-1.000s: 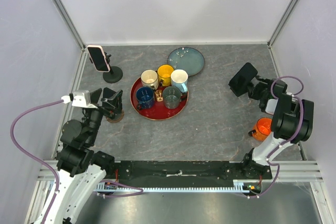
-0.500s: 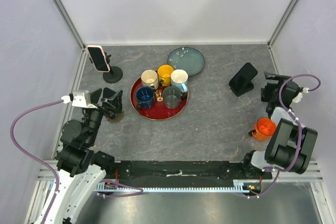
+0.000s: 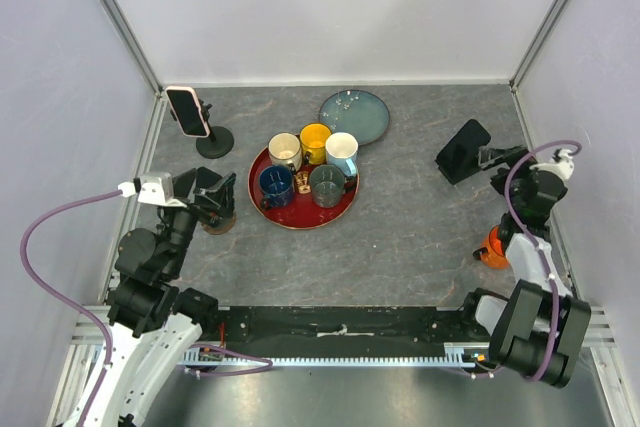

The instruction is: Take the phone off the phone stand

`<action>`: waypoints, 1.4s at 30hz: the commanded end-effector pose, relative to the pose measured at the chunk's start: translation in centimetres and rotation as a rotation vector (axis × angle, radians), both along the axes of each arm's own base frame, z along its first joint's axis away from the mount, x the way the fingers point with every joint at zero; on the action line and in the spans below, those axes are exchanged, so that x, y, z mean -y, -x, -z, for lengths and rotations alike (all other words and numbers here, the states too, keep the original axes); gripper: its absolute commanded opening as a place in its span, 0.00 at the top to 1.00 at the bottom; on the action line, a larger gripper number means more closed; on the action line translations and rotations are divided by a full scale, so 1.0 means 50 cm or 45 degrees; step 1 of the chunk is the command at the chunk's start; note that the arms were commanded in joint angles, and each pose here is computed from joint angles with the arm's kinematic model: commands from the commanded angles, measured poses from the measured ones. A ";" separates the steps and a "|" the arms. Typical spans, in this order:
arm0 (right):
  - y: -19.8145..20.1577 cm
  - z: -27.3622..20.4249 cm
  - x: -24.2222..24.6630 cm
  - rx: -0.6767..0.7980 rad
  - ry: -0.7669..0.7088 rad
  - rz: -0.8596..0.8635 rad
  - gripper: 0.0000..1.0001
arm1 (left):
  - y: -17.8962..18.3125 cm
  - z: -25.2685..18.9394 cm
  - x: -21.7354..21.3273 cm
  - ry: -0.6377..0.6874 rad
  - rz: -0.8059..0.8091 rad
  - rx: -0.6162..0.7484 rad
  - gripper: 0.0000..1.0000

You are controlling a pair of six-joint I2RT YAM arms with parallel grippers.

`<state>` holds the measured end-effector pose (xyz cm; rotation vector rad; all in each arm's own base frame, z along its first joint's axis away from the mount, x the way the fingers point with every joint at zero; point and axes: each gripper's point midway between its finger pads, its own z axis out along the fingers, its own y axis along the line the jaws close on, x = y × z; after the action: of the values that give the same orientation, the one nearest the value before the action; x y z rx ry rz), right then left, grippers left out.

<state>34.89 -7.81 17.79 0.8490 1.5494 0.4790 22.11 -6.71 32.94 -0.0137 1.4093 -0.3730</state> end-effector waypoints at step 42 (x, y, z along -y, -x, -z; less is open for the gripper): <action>-0.099 0.050 -0.164 0.172 0.251 -0.670 0.95 | -0.006 0.002 0.021 0.010 0.060 -0.006 0.04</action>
<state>40.52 -1.48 11.64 0.3615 1.7675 0.6700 22.29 -7.21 32.44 0.0064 1.4262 -0.3847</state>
